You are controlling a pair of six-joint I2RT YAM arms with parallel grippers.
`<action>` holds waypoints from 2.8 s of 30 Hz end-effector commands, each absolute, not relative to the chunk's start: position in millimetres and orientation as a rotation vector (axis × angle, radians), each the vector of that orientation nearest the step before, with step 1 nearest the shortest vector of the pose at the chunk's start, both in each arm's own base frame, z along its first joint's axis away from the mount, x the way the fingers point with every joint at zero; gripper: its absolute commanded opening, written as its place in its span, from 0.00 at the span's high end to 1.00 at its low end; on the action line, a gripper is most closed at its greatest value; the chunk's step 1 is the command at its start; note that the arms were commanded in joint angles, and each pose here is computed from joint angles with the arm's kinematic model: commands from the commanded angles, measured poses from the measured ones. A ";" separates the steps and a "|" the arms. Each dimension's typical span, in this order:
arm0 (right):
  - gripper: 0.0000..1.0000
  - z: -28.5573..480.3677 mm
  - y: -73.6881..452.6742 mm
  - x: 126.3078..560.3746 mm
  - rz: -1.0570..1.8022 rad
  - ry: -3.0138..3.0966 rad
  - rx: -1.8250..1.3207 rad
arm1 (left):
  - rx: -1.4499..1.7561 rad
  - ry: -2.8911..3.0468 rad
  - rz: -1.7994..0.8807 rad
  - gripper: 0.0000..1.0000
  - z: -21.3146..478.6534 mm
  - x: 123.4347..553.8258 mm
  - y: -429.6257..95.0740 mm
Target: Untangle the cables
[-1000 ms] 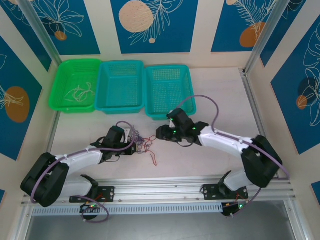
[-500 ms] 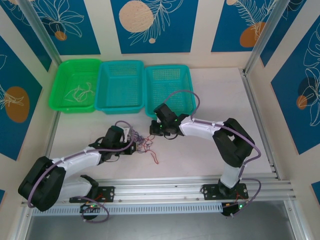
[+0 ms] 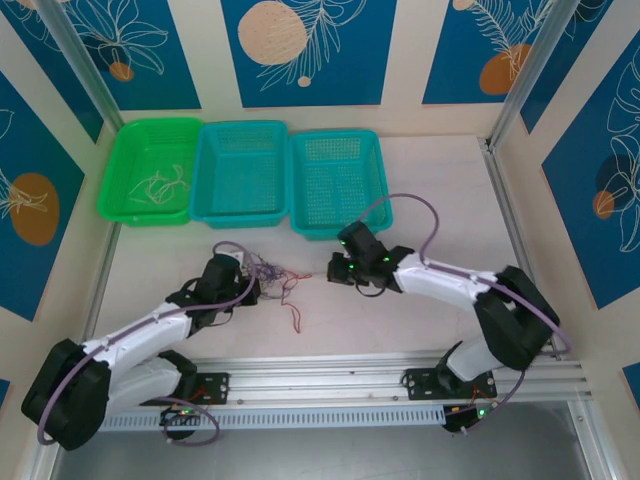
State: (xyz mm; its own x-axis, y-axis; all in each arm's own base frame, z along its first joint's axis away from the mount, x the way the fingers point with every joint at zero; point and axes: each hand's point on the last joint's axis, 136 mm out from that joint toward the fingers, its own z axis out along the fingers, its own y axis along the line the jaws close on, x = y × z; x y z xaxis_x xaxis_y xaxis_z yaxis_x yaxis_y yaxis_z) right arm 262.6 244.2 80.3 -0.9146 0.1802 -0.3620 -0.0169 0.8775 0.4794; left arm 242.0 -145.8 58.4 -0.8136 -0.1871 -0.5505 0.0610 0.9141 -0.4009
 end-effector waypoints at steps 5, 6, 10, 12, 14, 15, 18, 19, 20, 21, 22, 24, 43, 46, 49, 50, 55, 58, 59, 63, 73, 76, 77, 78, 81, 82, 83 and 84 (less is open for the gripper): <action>1.00 71.8 128.5 255.8 0.444 2.561 0.523 | -0.282 2.508 -0.318 1.00 35.6 230.3 -95.4; 1.00 74.2 116.8 254.8 0.439 2.543 0.562 | -0.285 2.506 -0.320 1.00 36.1 230.5 -95.1; 1.00 93.6 69.1 250.8 0.398 2.436 0.709 | -0.294 2.512 -0.309 1.00 36.1 230.0 -92.5; 1.00 110.6 44.2 248.4 0.385 2.357 0.780 | -0.302 2.516 -0.302 1.00 35.2 229.1 -90.8; 1.00 128.5 23.1 246.3 0.375 2.277 0.832 | -0.308 2.514 -0.299 1.00 35.4 229.1 -89.6; 1.00 138.8 14.0 245.9 0.378 2.237 0.852 | -0.309 2.513 -0.301 1.00 35.3 229.3 -89.4; 1.00 163.7 -2.1 246.6 0.415 2.162 0.885 | -0.306 2.500 -0.305 1.00 37.9 231.4 -88.6; 1.00 172.0 -1.0 248.8 0.447 2.148 0.868 | -0.293 2.494 -0.316 1.00 39.5 232.5 -90.2; 1.00 181.7 3.5 251.9 0.485 2.139 0.834 | -0.266 2.486 -0.343 1.00 41.8 234.1 -94.7; 1.00 191.1 11.6 254.3 0.533 2.141 0.791 | -0.230 2.475 -0.383 1.00 45.8 235.8 -101.3; 1.00 200.6 20.5 257.2 0.585 2.140 0.739 | -0.191 2.468 -0.423 0.94 49.8 236.6 -107.9; 1.00 222.2 38.2 259.6 0.672 2.136 0.640 | -0.117 2.437 -0.497 0.78 64.2 238.0 -119.5; 1.00 311.1 233.7 250.3 1.126 2.198 -0.253 | 0.632 1.827 -1.245 0.30 317.2 212.1 -249.3; 1.00 317.9 249.4 251.0 1.187 2.190 -0.280 | 0.794 1.796 -1.256 0.29 314.8 202.8 -276.8; 1.00 325.0 261.6 248.5 1.245 2.172 -0.301 | 0.820 1.808 -1.255 0.29 301.7 213.8 -296.1; 1.00 326.2 265.2 247.2 1.256 2.172 -0.310 | 0.818 1.816 -1.258 0.29 296.9 218.5 -302.2; 1.00 326.2 273.5 240.3 1.270 2.184 -0.327 | 0.825 1.817 -1.284 0.45 283.8 229.6 -325.6; 1.00 322.0 274.3 237.8 1.267 2.197 -0.327 | 0.793 1.805 -1.286 0.81 284.4 234.4 -327.4; 1.00 320.5 274.3 236.9 1.266 2.200 -0.327 | 0.781 1.808 -1.272 0.95 284.3 236.3 -325.8; 1.00 319.0 272.0 236.0 1.251 2.194 -0.329 | 0.730 1.856 -1.196 1.00 277.0 244.0 -317.9; 0.65 335.2 249.4 231.0 1.176 2.093 -0.300 | 0.535 1.923 -0.927 1.00 289.2 289.6 -275.4; 0.65 337.3 241.6 228.3 1.167 2.063 -0.280 | 0.427 1.924 -0.834 1.00 304.0 323.3 -243.5; 0.65 336.7 239.5 227.5 1.170 2.057 -0.275 | 0.376 1.924 -0.805 1.00 309.5 337.6 -229.2; 0.64 335.7 238.3 227.0 1.173 2.057 -0.271 | 0.324 1.928 -0.774 1.00 313.6 351.8 -214.2; 0.63 327.5 235.3 227.8 1.184 2.092 -0.240 | 0.157 1.937 -0.666 1.00 322.7 398.4 -162.5; 0.63 325.3 234.2 228.5 1.188 2.103 -0.226 | 0.100 1.940 -0.641 1.00 324.0 414.4 -144.8; 0.63 322.7 232.5 228.9 1.190 2.113 -0.214 | 0.041 1.948 -0.617 1.00 323.3 429.5 -126.7; 0.61 321.7 230.7 229.3 1.190 2.116 -0.201 | -0.013 1.949 -0.586 1.00 323.9 442.7 -108.5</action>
State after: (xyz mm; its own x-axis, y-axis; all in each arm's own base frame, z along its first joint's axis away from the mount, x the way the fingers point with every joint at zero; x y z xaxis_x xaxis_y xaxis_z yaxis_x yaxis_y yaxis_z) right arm 228.6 234.2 328.5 -0.7310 0.1757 -0.6594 -0.4742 0.5641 0.6760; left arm 415.7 -148.1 331.8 -0.4324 -0.2230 -0.8737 0.3722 0.8384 -0.3982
